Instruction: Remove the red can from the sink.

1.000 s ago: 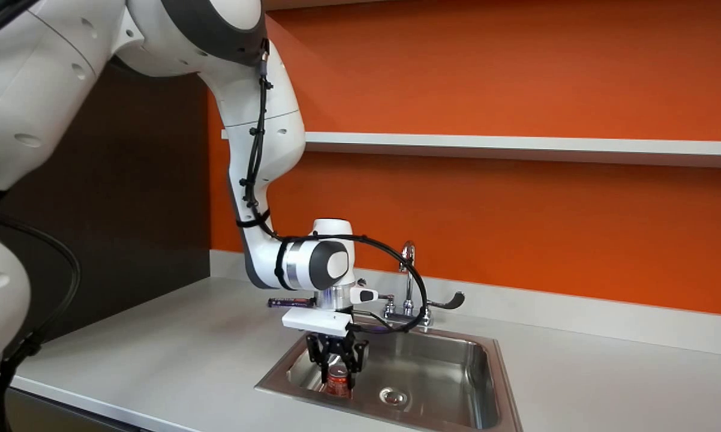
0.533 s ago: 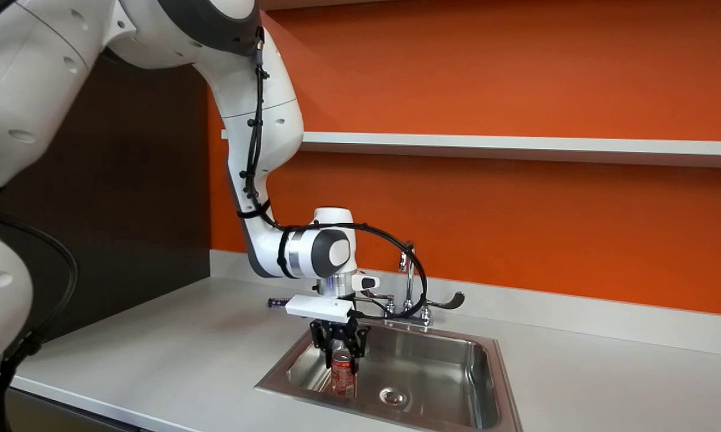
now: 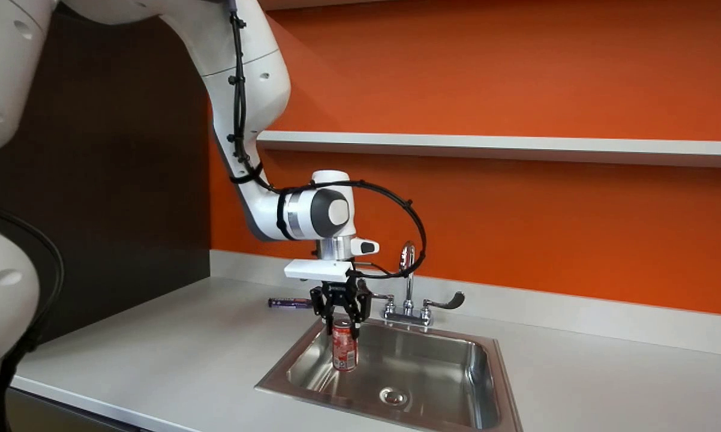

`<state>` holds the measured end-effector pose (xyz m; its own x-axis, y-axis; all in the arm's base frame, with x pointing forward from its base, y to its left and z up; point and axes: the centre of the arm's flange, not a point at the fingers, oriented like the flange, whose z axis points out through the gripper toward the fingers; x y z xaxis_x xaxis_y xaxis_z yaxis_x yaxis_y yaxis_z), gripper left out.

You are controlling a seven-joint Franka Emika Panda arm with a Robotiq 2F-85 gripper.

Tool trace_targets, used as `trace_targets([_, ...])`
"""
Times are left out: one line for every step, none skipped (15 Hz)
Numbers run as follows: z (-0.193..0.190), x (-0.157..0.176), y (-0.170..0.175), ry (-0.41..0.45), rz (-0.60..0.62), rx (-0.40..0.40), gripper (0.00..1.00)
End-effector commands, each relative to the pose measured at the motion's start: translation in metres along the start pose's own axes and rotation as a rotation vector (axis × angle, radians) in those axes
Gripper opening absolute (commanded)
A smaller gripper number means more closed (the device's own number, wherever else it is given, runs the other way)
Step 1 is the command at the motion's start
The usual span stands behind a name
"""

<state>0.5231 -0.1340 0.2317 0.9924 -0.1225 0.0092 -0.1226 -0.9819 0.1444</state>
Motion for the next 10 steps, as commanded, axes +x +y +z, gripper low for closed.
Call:
trace_targets([-0.045, -0.013, -0.013, -0.006, -0.006, -0.007, 0.39])
trace_targets([-0.053, -0.014, -0.017, -0.006, -0.016, -0.007, 0.39])
trace_targets([-0.060, -0.016, -0.021, -0.004, -0.024, -0.007, 0.39])
trace_targets([-0.067, -0.018, -0.028, -0.004, -0.037, -0.009, 0.39])
trace_targets([-0.073, -0.019, -0.034, -0.003, -0.051, -0.010, 0.39])
trace_targets([-0.078, -0.021, -0.041, -0.001, -0.065, -0.014, 0.39])
trace_targets([-0.082, -0.023, -0.051, -0.001, -0.086, -0.016, 0.39])
trace_targets([-0.084, -0.025, -0.062, 0.000, -0.107, -0.018, 0.39])
trace_targets([-0.085, -0.027, -0.072, 0.003, -0.131, -0.017, 0.39])
trace_targets([-0.086, -0.029, -0.085, 0.004, -0.155, -0.018, 0.39])
